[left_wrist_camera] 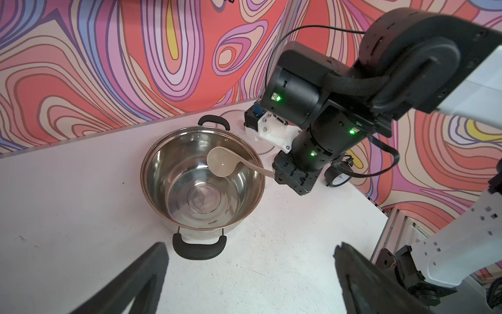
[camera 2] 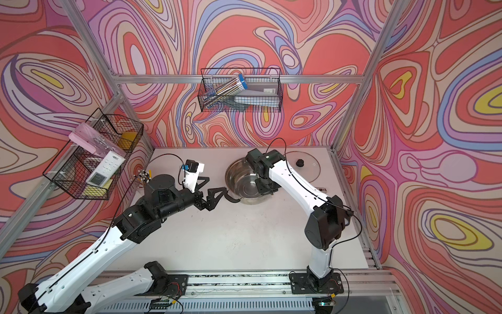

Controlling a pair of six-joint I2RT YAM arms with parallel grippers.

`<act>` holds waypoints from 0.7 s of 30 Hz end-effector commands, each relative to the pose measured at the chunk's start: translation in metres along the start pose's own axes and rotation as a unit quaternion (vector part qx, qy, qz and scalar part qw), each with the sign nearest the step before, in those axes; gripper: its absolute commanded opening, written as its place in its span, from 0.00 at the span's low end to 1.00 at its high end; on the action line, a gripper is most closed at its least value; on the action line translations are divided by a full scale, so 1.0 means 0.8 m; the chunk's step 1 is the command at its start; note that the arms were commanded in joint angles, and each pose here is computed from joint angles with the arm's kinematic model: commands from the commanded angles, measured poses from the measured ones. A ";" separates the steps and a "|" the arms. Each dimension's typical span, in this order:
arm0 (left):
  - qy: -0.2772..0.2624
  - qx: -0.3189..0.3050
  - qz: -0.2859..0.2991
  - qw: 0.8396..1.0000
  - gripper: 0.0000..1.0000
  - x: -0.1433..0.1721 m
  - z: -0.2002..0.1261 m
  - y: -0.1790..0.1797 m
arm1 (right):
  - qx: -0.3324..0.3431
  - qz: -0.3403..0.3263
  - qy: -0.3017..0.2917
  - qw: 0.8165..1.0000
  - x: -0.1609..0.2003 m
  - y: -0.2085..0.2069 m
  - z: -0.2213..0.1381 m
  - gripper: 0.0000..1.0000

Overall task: Stir the soup with a spoon
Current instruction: Stir the soup in the pan with a stick.

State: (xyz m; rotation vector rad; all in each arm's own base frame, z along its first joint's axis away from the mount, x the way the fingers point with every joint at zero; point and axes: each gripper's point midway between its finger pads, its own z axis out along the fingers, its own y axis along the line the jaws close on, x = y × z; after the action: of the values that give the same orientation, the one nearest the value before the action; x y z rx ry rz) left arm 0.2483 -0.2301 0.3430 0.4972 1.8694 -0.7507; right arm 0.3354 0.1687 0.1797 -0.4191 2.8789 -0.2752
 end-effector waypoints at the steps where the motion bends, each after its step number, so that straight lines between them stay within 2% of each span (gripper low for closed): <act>1: -0.012 0.000 -0.004 1.000 0.99 -0.004 -0.007 -0.003 | -0.007 -0.010 -0.026 1.000 -0.032 0.009 0.002 0.00; 9: -0.009 -0.004 0.000 1.000 0.99 -0.001 -0.010 -0.001 | -0.061 -0.024 -0.042 0.997 -0.063 0.052 -0.004 0.00; 14: -0.007 -0.002 0.017 1.000 0.99 0.002 -0.011 -0.001 | -0.087 -0.040 -0.038 0.995 -0.052 0.080 -0.012 0.00; 21: 0.006 0.004 0.060 0.998 0.99 0.009 -0.007 -0.003 | -0.104 -0.043 -0.031 0.993 -0.021 0.092 -0.022 0.00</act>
State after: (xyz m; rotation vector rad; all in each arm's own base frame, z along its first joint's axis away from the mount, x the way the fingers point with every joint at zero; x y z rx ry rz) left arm 0.2441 -0.2271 0.3440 0.5492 1.8382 -0.7081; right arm 0.3370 0.2467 0.1687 -0.6039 2.8656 -0.0289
